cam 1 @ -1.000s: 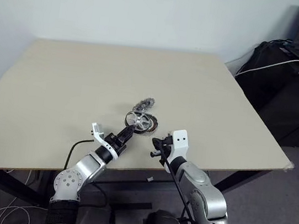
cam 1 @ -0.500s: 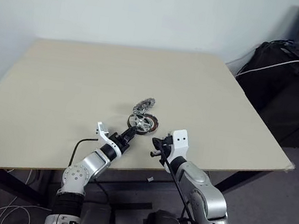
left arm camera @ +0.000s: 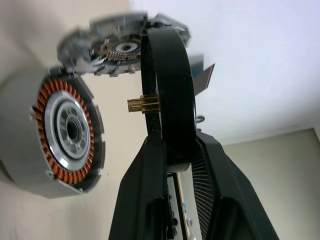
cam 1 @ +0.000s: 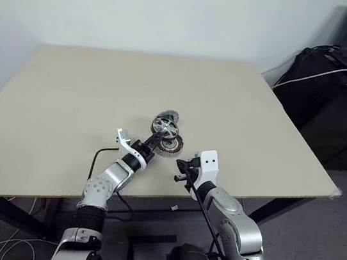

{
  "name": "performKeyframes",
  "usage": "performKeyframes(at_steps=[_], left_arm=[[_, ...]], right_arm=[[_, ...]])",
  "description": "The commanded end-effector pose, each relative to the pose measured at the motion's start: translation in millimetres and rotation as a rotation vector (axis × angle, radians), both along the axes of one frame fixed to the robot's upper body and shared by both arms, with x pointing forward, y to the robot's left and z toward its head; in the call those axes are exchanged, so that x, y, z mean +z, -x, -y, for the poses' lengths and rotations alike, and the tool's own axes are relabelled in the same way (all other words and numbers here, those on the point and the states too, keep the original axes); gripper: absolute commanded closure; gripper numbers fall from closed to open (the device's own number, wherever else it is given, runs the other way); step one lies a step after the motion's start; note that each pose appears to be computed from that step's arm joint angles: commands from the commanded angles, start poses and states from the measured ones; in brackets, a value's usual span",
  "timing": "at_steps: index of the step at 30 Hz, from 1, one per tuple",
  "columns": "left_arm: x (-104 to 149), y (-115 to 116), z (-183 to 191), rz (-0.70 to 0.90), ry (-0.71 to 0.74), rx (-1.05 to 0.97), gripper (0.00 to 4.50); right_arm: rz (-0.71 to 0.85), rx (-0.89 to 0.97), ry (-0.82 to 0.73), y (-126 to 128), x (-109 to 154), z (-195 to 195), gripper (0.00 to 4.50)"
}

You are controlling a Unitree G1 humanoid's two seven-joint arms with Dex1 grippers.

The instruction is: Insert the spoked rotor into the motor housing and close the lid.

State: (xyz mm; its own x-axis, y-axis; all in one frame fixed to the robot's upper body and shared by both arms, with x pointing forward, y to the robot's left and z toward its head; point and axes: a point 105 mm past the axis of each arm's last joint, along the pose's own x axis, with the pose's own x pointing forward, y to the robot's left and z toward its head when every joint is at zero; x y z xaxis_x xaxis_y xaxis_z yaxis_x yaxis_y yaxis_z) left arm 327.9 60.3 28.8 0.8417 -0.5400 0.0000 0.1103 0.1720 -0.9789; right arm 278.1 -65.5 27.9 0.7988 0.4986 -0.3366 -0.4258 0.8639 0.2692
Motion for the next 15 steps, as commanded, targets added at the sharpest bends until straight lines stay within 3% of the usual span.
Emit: performKeyframes(at_steps=[1,15], left_arm=[[21,0,42,0.04,0.153,-0.041,4.1],[7,5,56,0.009,0.15,-0.104,4.1]], right_arm=[[0.075,0.002,-0.024,-4,20,-3,4.5],[0.075,0.007,-0.021,-2,20,-4,4.5]])
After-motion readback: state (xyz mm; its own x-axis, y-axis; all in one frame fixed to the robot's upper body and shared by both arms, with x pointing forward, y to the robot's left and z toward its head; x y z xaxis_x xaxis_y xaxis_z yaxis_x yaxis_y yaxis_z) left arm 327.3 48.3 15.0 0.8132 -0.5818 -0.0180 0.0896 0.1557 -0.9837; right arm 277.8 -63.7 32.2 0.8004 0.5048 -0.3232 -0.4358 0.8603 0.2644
